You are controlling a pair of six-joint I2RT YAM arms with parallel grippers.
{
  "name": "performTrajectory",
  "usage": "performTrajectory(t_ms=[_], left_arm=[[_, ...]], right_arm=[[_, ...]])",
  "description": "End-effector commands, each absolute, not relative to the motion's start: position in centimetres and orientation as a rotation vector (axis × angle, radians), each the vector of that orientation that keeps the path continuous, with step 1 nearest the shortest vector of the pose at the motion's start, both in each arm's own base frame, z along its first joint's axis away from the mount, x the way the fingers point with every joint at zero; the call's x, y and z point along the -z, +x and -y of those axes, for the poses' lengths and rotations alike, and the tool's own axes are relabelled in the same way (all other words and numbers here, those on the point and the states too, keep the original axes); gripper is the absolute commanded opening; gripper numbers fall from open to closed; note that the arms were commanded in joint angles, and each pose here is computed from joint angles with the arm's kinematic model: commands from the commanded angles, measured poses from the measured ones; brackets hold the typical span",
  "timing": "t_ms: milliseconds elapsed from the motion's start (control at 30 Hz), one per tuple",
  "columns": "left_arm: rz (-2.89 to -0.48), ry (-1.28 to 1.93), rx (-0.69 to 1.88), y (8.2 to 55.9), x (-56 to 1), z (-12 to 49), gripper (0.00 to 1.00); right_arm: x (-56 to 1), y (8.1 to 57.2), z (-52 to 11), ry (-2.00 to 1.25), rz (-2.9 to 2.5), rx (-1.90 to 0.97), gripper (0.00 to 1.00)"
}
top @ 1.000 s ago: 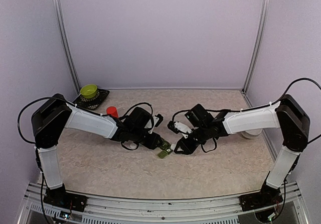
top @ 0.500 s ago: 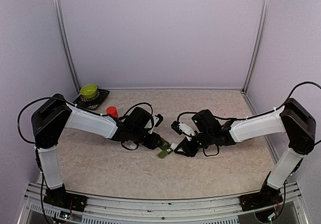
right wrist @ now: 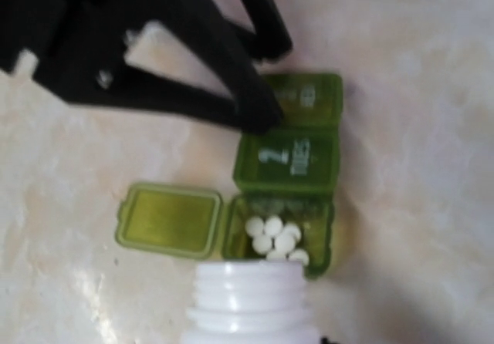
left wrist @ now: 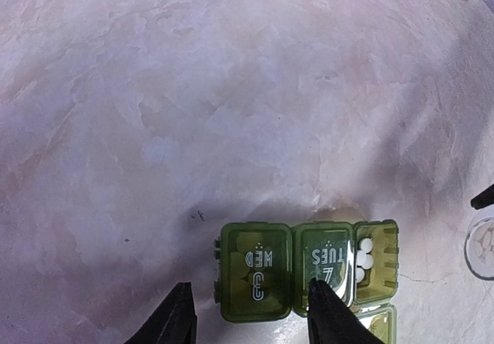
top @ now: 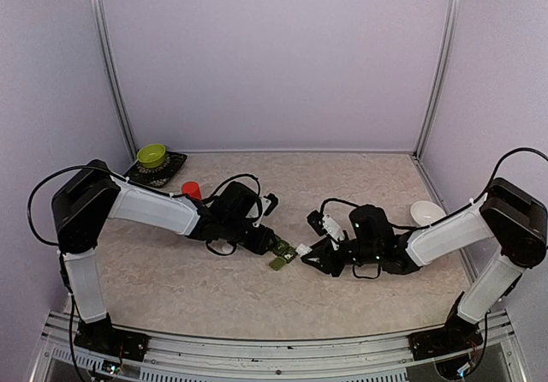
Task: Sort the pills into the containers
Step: Pour the pill into the compartment of the pill container, then pick up the lid of the pill bottle from the center of the board.
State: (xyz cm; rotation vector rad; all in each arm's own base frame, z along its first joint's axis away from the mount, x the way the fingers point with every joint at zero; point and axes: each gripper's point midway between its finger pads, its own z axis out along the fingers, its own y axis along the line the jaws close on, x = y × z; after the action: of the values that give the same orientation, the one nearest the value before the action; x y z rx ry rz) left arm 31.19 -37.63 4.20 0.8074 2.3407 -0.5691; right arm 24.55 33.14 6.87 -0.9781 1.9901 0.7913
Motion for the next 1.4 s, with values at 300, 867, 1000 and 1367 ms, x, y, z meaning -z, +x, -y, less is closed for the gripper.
performTrajectory(t_ms=[300, 867, 1000, 1367], left_arm=[[-2.259, 0.765, 0.592, 32.5, -9.0, 38.4, 0.6], [-2.141, 0.684, 0.684, 30.9, -17.5, 37.6, 0.81], [-2.137, 0.654, 0.678, 29.9, -18.5, 36.2, 0.86], [-2.262, 0.57, 0.481, 28.9, -14.3, 30.6, 0.99]], right_arm=[[-16.7, 23.8, -32.3, -0.832, -1.492, -0.883, 0.0], [-30.4, 16.8, -24.8, -0.681, -0.862, -0.728, 0.0], [-32.3, 16.5, -24.2, -0.667, -0.826, -0.707, 0.0], [-32.4, 16.4, -24.8, -0.668, -0.883, -0.802, 0.0]])
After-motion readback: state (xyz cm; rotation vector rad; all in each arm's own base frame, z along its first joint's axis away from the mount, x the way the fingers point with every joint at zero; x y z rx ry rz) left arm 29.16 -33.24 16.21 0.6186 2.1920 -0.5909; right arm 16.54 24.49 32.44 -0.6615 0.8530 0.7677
